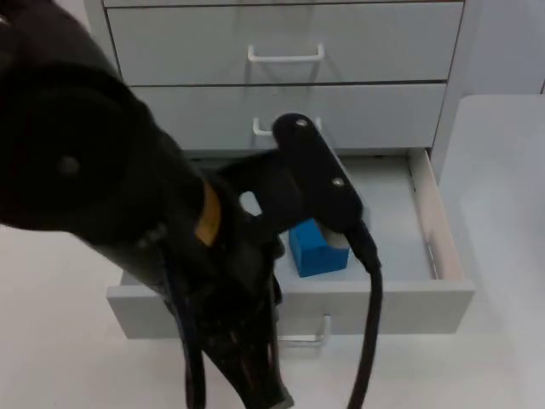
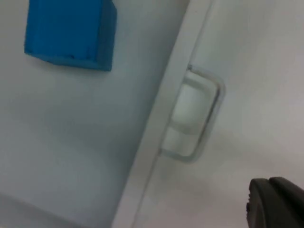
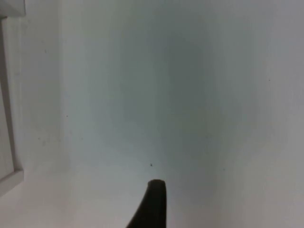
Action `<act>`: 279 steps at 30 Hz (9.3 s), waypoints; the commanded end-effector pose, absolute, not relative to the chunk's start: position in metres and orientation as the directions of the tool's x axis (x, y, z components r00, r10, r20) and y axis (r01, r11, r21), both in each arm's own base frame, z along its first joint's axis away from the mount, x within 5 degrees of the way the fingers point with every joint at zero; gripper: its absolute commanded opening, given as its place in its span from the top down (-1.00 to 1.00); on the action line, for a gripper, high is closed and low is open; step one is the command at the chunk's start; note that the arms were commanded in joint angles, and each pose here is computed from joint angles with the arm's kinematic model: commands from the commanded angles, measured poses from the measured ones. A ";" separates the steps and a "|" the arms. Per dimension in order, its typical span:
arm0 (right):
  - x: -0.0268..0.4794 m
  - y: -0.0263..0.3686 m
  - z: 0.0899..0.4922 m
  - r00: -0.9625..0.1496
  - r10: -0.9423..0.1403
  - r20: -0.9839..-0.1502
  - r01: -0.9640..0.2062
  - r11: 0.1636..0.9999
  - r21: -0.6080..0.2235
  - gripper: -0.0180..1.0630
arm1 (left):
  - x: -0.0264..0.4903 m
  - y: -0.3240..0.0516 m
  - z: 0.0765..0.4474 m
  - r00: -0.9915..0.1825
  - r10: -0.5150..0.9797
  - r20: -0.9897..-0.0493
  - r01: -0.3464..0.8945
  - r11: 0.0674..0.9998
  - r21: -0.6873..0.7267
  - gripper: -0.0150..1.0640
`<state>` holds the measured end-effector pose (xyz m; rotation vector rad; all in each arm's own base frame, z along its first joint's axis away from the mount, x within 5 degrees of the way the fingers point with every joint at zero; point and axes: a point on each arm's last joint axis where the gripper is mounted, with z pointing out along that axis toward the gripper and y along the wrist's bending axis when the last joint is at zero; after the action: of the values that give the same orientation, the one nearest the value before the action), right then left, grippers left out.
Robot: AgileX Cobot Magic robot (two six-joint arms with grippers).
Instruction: Open the drawer with the left hand, place the block into the drawer with the right hand, then close the drawer with the left hand.
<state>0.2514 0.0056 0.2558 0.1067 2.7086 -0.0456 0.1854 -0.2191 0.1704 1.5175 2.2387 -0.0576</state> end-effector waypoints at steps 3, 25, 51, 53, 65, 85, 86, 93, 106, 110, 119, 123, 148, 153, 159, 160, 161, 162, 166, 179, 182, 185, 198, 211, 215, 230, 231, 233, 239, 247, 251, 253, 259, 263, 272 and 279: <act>0.250 0.004 0.257 -0.905 0.063 -0.421 0.078 0.997 -0.019 -0.46 | 0.192 -0.230 0.165 -0.256 0.901 -0.351 0.897 0.357 0.262 0.97; 0.251 0.004 0.258 -0.899 0.058 -0.434 0.075 0.997 -0.023 -0.46 | 0.206 -0.250 0.120 -0.059 0.978 -0.200 0.895 0.141 0.423 0.97; 0.251 0.004 0.258 -0.898 0.058 -0.436 0.075 0.997 -0.023 -0.46 | 0.252 -0.238 0.120 -0.071 0.964 -0.256 0.733 0.224 0.642 0.97; 0.252 0.004 0.258 -0.897 0.058 -0.437 0.075 0.997 -0.022 -0.46 | 0.253 -0.238 0.118 -0.040 0.969 -0.242 0.730 0.194 0.656 0.97; 0.252 0.004 0.258 -0.897 0.058 -0.437 0.075 0.997 -0.022 -0.46 | 0.283 -0.238 0.099 -0.168 0.958 -0.233 0.622 0.286 0.729 0.97; 0.252 0.004 0.258 -0.893 0.055 -0.447 0.073 0.997 -0.023 -0.46 | 0.350 -0.242 0.097 -0.275 0.895 -0.351 0.514 0.446 0.733 0.97; 0.252 0.004 0.258 -0.893 0.055 -0.447 0.073 0.997 -0.023 -0.46 | 0.355 -0.239 0.100 -0.285 0.888 -0.361 0.502 0.459 0.733 0.97; 0.252 0.004 0.258 -0.893 0.055 -0.447 0.073 0.997 -0.023 -0.46 | 0.353 -0.243 0.101 -0.279 0.891 -0.358 0.502 0.453 0.737 0.97; 0.252 0.004 0.258 -0.893 0.050 -0.447 0.069 0.997 -0.027 -0.46 | 0.283 -0.281 0.151 -0.415 0.835 -0.362 0.665 0.550 0.505 0.97; 0.252 0.004 0.258 -0.894 0.051 -0.445 0.070 0.997 -0.027 -0.46 | 0.270 -0.281 0.172 -0.450 0.808 -0.380 0.719 0.580 0.383 0.97; 0.252 0.004 0.258 -0.894 0.051 -0.445 0.070 0.997 -0.027 -0.46 | 0.257 -0.274 0.211 -0.461 0.770 -0.440 0.732 0.611 0.301 0.97; 0.252 0.004 0.258 -0.894 0.051 -0.445 0.070 0.997 -0.027 -0.46 | 0.254 -0.269 0.214 -0.465 0.778 -0.423 0.734 0.606 0.307 0.97; 0.252 0.005 0.258 -0.895 0.027 -0.445 0.047 0.998 -0.033 -0.46 | 0.241 -0.101 0.267 -0.699 0.311 -0.644 0.347 0.935 0.075 0.97; 0.252 0.005 0.258 -0.896 0.009 -0.444 0.031 0.999 -0.041 -0.46 | 0.226 -0.057 0.292 -0.667 0.178 -0.723 0.201 0.978 0.055 0.97; 0.253 0.005 0.258 -0.895 0.009 -0.447 0.030 0.999 -0.041 -0.46 | 0.213 -0.034 0.307 -0.630 0.081 -0.772 0.103 0.995 0.021 0.97; 0.253 0.005 0.258 -0.895 0.009 -0.447 0.030 0.999 -0.041 -0.46 | 0.211 -0.030 0.310 -0.625 0.065 -0.778 0.086 0.996 0.015 0.97; 0.253 0.005 0.258 -0.895 0.009 -0.447 0.030 0.999 -0.041 -0.46 | 0.209 -0.029 0.312 -0.619 0.059 -0.783 0.082 0.997 0.010 0.97; 0.252 0.005 0.258 -0.895 0.003 -0.446 0.025 0.999 -0.044 -0.46 | 0.208 -0.029 0.313 -0.616 0.057 -0.785 0.088 0.996 0.004 0.97; 0.253 0.005 0.259 -0.891 -0.003 -0.454 0.020 0.999 -0.045 -0.46 | 0.206 -0.034 0.311 -0.634 0.074 -0.769 0.135 0.991 -0.016 0.97; 0.198 0.011 0.331 -0.686 -0.047 -0.726 -0.075 0.997 0.006 -0.46 | 0.175 -0.036 0.331 -0.579 0.142 -0.803 0.243 0.970 -0.003 0.97; 0.177 0.010 0.342 -0.624 -0.044 -0.780 -0.075 0.997 0.004 -0.46 | 0.159 -0.033 0.343 -0.519 0.128 -0.845 0.243 0.970 -0.002 0.97; 0.154 0.009 0.350 -0.555 -0.040 -0.831 -0.074 0.997 0.001 -0.46 | 0.143 -0.031 0.353 -0.473 0.119 -0.873 0.245 0.970 0.000 0.97; 0.064 0.005 0.339 -0.408 -0.049 -0.912 -0.080 0.997 -0.017 -0.46 | 0.063 -0.017 0.336 -0.291 0.086 -0.953 0.243 0.970 0.013 0.97; -0.007 0.002 0.321 -0.353 -0.072 -0.933 -0.088 0.995 -0.043 -0.46 | 0.009 -0.009 0.305 -0.243 0.096 -0.965 0.255 0.967 0.032 0.97; -0.023 0.001 0.315 -0.318 -0.071 -0.945 -0.087 0.995 -0.045 -0.46 | -0.003 -0.006 0.300 -0.239 0.109 -0.965 0.252 0.967 0.047 0.97; -0.007 0.001 0.280 -0.455 -0.081 -0.887 -0.084 0.995 -0.048 -0.46 | -0.003 -0.006 0.292 -0.297 0.126 -0.946 0.255 0.966 0.049 0.97; -0.007 0.001 0.280 -0.455 -0.081 -0.887 -0.084 0.995 -0.048 -0.46 | -0.003 -0.006 0.292 -0.299 0.125 -0.946 0.256 0.965 0.047 0.97; -0.007 0.000 0.280 -0.455 -0.075 -0.887 -0.077 0.996 -0.045 -0.46 | -0.003 -0.006 0.292 -0.301 0.126 -0.945 0.257 0.965 0.047 0.97; -0.007 0.000 0.280 -0.455 -0.075 -0.887 -0.077 0.996 -0.045 -0.46 | -0.005 -0.007 0.291 -0.328 0.121 -0.937 0.265 0.964 0.032 0.97; -0.007 0.000 0.280 -0.455 -0.076 -0.887 -0.078 0.996 -0.045 -0.63 | -0.007 -0.004 0.280 -0.428 0.137 -0.893 0.249 0.968 0.029 0.97; -0.007 0.000 0.280 -0.455 -0.076 -0.887 -0.078 0.996 -0.045 -0.96 | -0.006 -0.005 0.275 -0.454 0.133 -0.881 0.246 0.969 0.019 0.97; -0.007 0.000 0.280 -0.455 -0.076 -0.887 -0.078 0.996 -0.045 -0.98 | -0.006 -0.004 0.275 -0.455 0.132 -0.881 0.244 0.970 0.019 0.97; -0.007 0.000 0.280 -0.455 -0.076 -0.887 -0.078 0.996 -0.045 -0.98 | -0.005 0.001 0.275 -0.469 0.073 -0.880 0.165 0.986 -0.006 0.97; -0.007 0.000 0.280 -0.455 -0.076 -0.887 -0.078 0.996 -0.045 -0.98 | -0.005 0.001 0.275 -0.469 0.072 -0.880 0.164 0.986 -0.007 0.97; -0.007 0.000 0.280 -0.455 -0.076 -0.887 -0.078 0.996 -0.045 -0.98 | -0.005 0.000 0.275 -0.469 0.075 -0.880 0.174 0.985 -0.009 0.04; -0.007 0.000 0.280 -0.455 -0.076 -0.887 -0.078 0.996 -0.045 -0.98 | -0.005 0.000 0.275 -0.469 0.074 -0.880 0.175 0.984 -0.011 -0.97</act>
<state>-0.0086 0.0006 0.2806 -0.1079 2.0554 0.0079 -0.0050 0.0009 0.2760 0.1773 2.0589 -0.1059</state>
